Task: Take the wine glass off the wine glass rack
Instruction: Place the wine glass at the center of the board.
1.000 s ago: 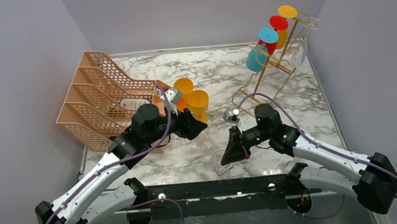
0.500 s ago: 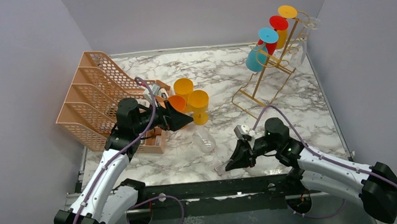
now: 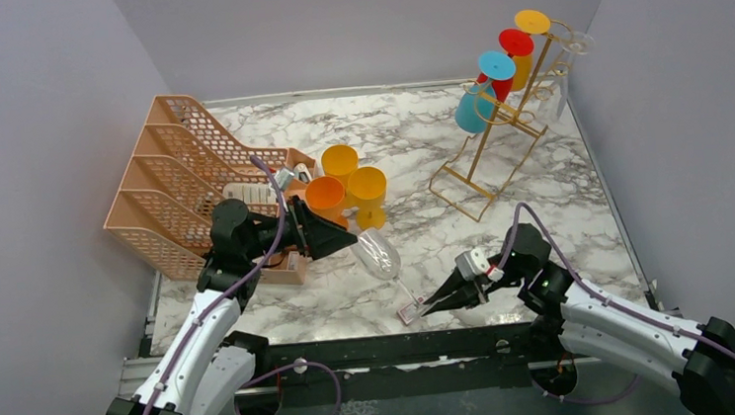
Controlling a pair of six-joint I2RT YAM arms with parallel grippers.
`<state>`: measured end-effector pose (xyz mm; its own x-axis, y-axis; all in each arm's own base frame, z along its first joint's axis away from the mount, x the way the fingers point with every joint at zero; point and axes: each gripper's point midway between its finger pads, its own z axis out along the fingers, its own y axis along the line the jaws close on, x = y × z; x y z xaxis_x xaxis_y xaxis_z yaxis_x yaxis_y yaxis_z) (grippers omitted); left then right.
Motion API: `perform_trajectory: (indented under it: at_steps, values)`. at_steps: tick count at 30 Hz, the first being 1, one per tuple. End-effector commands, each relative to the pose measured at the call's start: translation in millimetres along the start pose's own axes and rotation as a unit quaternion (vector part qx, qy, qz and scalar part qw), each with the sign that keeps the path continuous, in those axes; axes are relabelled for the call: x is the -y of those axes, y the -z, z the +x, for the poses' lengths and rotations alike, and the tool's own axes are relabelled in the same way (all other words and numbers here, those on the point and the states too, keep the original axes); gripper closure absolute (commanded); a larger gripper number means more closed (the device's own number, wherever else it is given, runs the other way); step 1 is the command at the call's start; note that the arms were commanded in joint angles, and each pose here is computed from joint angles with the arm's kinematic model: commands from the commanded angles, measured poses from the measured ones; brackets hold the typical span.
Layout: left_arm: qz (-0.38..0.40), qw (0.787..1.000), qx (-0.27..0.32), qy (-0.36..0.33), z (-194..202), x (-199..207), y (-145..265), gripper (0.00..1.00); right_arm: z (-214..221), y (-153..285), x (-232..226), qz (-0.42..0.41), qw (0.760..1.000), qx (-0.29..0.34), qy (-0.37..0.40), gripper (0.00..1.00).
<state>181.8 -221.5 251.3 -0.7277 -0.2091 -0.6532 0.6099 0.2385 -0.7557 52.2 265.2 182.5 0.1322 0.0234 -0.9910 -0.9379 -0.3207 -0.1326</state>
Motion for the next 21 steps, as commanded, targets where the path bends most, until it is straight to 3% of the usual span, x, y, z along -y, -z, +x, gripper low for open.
perform_trajectory:
  at_steps: [1,8,13,21]
  values:
    - [0.064,0.997,-0.012,-0.028,-2,32,6,0.11,-19,-3,-3,-0.034,0.995,0.019,0.089,0.99]
    - [0.104,0.993,-0.05,-0.037,7,53,11,0.2,-21,-3,-9,-0.056,0.993,0.026,0.103,0.99]
    - [0.165,0.978,-0.077,-0.099,21,95,19,0.23,-28,-2,-10,-0.07,0.987,0.019,0.141,0.99]
    - [0.214,0.962,-0.128,-0.113,39,113,21,0.49,-27,-1,-4,-0.062,0.983,0.009,0.172,0.99]
